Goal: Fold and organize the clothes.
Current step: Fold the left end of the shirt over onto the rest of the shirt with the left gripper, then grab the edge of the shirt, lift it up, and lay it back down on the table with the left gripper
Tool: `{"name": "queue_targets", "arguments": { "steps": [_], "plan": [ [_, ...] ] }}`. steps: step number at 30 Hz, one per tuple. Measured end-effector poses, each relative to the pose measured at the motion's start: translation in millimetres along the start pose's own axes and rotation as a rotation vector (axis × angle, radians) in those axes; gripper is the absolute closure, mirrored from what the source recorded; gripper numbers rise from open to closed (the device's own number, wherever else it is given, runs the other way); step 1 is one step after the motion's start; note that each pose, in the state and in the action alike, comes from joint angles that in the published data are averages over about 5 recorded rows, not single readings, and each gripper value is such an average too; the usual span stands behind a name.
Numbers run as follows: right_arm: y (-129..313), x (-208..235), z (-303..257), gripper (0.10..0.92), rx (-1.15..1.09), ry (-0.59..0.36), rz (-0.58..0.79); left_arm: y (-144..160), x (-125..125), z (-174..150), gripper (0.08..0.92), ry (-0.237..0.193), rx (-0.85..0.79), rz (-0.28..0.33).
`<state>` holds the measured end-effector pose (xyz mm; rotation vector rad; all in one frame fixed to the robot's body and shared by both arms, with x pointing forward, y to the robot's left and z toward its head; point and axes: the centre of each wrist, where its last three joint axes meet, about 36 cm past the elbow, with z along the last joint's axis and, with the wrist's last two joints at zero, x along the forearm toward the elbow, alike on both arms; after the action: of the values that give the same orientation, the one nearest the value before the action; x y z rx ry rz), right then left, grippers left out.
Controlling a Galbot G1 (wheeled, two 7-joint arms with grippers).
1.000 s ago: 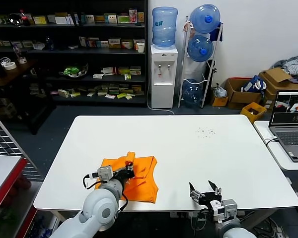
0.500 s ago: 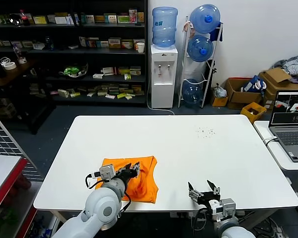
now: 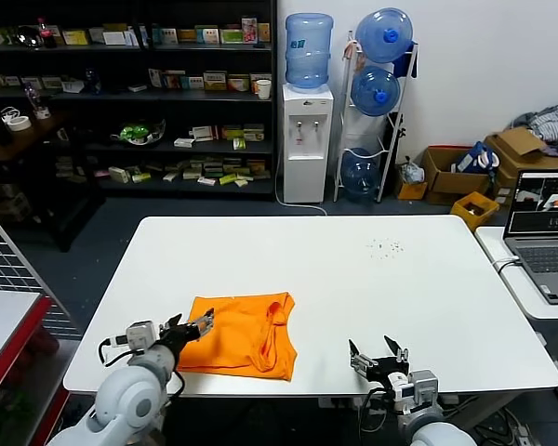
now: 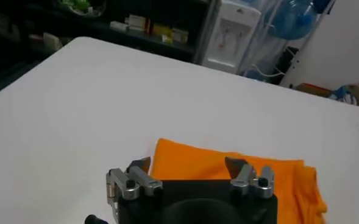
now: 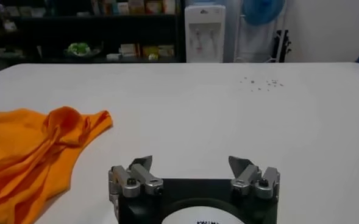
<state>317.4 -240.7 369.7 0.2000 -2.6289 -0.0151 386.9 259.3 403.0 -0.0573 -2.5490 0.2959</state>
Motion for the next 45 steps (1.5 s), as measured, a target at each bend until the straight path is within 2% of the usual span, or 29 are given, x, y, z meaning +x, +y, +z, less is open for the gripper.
{"name": "queue_targets", "arguments": {
  "steps": [9,26,30,45],
  "plan": [
    [-4.2,5.3,0.0,0.200,0.001,-0.002,0.008,27.0,-4.5,19.1,0.177,-0.008,-0.055,0.035],
    [-2.9,4.0,2.2,0.200,-0.004,0.008,0.010,44.8,-23.2,45.8,0.193,-0.021,-0.093,0.053],
    [-3.2,4.3,2.6,0.200,-0.004,0.010,0.010,44.6,-26.2,49.2,0.280,-0.029,-0.097,0.056],
    [-3.1,5.0,3.9,0.200,-0.007,0.014,0.013,39.8,-29.6,59.6,0.713,-0.038,-0.084,0.067]
  ]
}}
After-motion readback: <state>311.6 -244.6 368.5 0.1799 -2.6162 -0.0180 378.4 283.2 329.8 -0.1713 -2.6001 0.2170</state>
